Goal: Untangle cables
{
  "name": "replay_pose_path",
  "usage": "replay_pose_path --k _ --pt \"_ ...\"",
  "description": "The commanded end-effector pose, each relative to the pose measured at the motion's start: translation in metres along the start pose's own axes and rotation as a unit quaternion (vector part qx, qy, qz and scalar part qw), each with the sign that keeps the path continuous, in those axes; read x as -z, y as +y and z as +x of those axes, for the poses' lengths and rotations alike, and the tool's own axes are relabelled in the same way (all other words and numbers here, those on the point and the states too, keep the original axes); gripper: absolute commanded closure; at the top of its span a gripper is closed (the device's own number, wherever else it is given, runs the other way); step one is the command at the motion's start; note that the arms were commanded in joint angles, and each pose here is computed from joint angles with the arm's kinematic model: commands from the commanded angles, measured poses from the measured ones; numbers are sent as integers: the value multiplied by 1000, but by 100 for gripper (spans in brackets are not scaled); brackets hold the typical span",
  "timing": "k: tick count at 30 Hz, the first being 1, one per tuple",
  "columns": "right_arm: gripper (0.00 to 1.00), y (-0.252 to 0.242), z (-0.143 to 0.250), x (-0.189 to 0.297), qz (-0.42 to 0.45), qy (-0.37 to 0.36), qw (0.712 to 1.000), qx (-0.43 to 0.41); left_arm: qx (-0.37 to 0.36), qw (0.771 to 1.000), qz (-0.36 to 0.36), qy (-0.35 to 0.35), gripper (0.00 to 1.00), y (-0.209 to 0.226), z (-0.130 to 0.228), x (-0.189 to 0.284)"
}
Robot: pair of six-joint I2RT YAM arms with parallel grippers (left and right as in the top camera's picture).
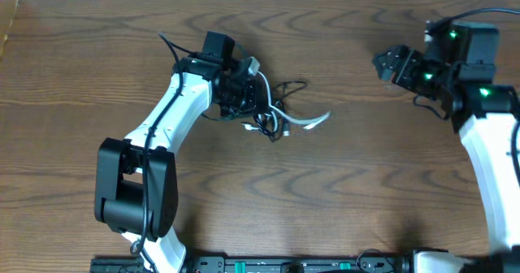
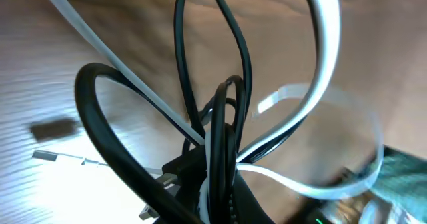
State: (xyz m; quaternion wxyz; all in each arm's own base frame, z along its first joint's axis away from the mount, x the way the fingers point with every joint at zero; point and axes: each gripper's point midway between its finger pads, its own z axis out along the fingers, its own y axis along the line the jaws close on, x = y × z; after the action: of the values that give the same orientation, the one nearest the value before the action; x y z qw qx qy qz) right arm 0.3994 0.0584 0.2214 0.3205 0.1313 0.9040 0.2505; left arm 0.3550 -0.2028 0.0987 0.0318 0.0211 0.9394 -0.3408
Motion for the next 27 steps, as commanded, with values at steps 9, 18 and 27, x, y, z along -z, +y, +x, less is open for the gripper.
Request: replay_pose_path --k 9,18,27 --pt "23 74 54 -30 -115 93 983 108 -97 966 240 6 93 -83 -4 18" --pt "35 85 71 -44 -71 101 991 50 -115 963 244 6 92 -91 -2 13" --pt "37 96 66 -53 -68 77 993 51 -136 961 240 13 93 -103 4 4"
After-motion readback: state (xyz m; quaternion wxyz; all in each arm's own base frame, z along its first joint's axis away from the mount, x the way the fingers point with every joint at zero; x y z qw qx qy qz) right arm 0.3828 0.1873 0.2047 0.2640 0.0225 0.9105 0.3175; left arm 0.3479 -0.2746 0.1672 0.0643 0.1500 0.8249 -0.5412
